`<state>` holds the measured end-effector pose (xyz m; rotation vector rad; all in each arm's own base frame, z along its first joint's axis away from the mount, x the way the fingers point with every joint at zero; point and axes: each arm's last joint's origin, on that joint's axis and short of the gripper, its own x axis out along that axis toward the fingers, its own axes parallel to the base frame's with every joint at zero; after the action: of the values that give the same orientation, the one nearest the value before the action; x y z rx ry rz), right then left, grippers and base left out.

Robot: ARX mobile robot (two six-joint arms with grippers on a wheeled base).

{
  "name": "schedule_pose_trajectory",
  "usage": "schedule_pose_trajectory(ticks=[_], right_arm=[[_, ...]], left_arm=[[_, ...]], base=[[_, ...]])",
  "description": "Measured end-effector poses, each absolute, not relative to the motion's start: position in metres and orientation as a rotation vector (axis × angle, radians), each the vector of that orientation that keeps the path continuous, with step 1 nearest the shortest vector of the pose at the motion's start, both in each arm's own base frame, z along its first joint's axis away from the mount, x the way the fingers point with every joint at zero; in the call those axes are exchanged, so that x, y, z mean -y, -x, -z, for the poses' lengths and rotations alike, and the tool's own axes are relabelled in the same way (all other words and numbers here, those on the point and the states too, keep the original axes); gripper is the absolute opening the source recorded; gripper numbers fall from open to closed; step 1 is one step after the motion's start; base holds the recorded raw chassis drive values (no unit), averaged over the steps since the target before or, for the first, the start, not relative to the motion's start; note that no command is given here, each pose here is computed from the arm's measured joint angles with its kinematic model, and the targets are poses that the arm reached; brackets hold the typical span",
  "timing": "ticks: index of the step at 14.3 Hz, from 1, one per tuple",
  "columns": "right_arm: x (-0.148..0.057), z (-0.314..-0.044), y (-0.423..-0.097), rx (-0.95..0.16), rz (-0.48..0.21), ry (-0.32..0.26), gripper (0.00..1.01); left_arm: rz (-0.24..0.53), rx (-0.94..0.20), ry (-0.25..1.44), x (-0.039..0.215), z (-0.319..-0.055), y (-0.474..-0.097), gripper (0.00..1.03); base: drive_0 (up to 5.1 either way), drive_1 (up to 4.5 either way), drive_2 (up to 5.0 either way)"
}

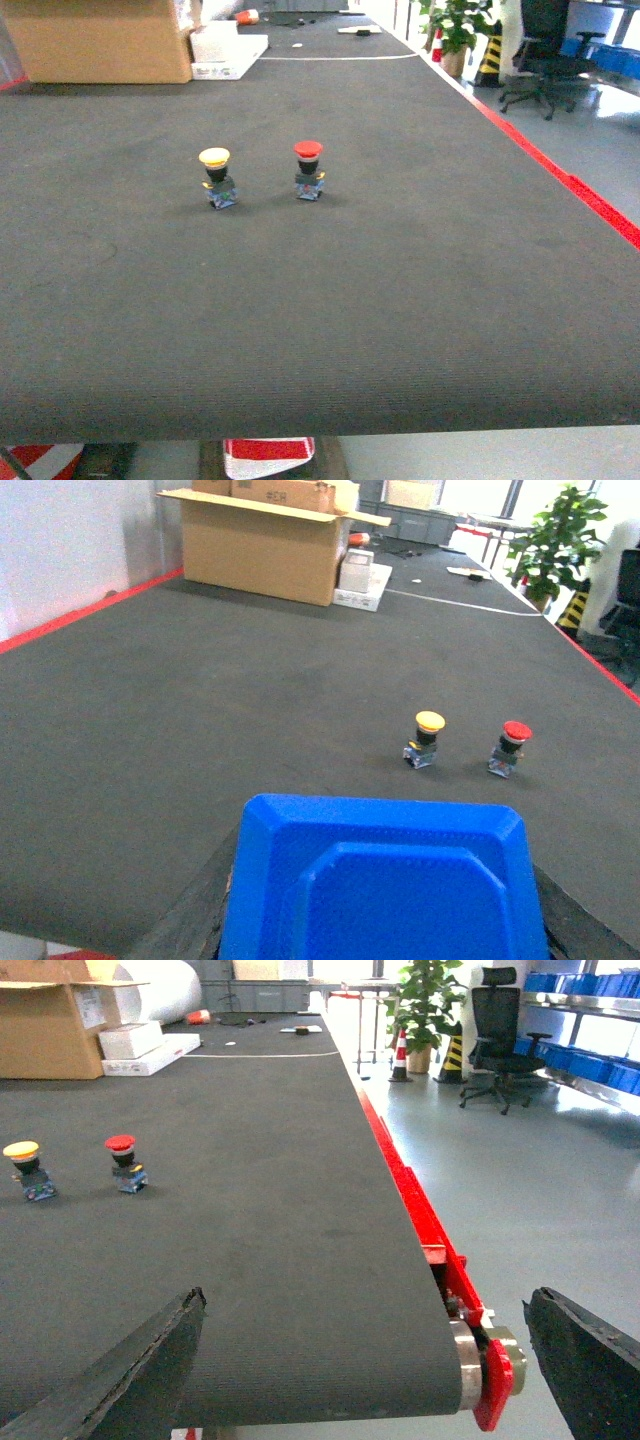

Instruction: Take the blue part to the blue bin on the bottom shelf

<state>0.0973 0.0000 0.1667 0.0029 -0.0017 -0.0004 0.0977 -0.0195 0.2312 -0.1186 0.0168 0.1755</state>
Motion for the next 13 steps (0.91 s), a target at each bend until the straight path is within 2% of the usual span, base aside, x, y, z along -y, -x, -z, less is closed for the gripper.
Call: schedule_pose_trajectory(ticks=[13], right_arm=[[0.0,-0.1667,-0.0973,0.001,0.0,-0.002,0.98]], left_arm=[[-0.175,-0.017,0.118,0.0196,-0.2312,-0.0976,0.44]], base=[[-1.6,-1.58,-1.6]])
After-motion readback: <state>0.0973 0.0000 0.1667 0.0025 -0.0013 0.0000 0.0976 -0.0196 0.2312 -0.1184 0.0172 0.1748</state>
